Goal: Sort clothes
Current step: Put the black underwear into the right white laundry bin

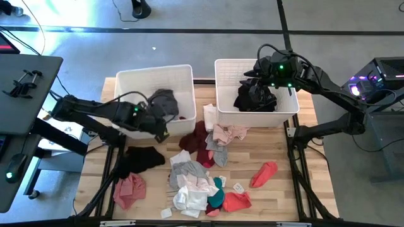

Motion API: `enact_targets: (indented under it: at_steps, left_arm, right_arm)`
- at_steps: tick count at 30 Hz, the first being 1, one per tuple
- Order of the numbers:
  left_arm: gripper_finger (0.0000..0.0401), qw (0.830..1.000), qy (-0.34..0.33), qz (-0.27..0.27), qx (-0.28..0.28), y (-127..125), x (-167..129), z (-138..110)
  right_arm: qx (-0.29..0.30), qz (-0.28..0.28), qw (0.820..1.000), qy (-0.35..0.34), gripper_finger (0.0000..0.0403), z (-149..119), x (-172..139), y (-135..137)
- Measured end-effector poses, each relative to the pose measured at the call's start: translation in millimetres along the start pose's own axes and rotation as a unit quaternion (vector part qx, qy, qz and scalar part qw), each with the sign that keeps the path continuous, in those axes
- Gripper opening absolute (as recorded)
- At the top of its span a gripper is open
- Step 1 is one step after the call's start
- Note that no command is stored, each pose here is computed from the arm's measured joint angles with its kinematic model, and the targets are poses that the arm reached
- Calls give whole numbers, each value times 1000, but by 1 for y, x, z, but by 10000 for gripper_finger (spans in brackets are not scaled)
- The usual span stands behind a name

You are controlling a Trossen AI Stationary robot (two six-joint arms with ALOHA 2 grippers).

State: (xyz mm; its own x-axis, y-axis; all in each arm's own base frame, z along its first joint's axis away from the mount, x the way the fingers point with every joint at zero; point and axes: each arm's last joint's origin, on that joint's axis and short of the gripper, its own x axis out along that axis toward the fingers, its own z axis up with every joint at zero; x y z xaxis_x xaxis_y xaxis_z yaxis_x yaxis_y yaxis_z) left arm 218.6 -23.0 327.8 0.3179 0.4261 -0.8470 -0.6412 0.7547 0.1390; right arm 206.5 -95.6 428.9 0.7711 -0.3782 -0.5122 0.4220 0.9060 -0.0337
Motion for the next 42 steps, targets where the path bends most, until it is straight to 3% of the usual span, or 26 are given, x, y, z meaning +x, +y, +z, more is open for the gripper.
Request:
enact_targets:
  at_steps: [5, 12, 16, 19, 26, 33, 37, 39, 42]
  left_arm:
    - [126, 992, 18, 46, 119, 13, 16, 2]
    - [126, 964, 68, 102, 236, 33, 34, 2]
    - [126, 948, 88, 140, 273, 41, 32, 0]
    - [126, 948, 87, 141, 272, 41, 31, 1]
    - [126, 980, 66, 56, 180, 36, 2, 14]
    - [126, 995, -12, -15, 96, 39, -48, 37]
    - [126, 987, -26, -126, 100, 32, -72, 42]
    - [126, 974, -4, -180, 135, 23, -75, 36]
    - [126, 963, 51, -215, 154, 3, -67, 20]
  right_arm:
    - [2, 4, 1000, 3, 171, -1, 0, 0]
    - [14, 9, 1000, 12, 171, -2, 0, 1]
    - [14, 11, 1000, 13, 171, -3, 0, 1]
    - [14, 11, 1000, 13, 171, -3, 0, 1]
    - [15, 11, 1000, 13, 171, -3, 0, 1]
    - [13, 11, 1000, 9, 171, -2, 0, 1]
    - [13, 11, 1000, 9, 171, -2, 0, 1]
    - [11, 11, 1000, 9, 171, -2, 0, 1]
    - [10, 11, 1000, 9, 171, -2, 0, 1]
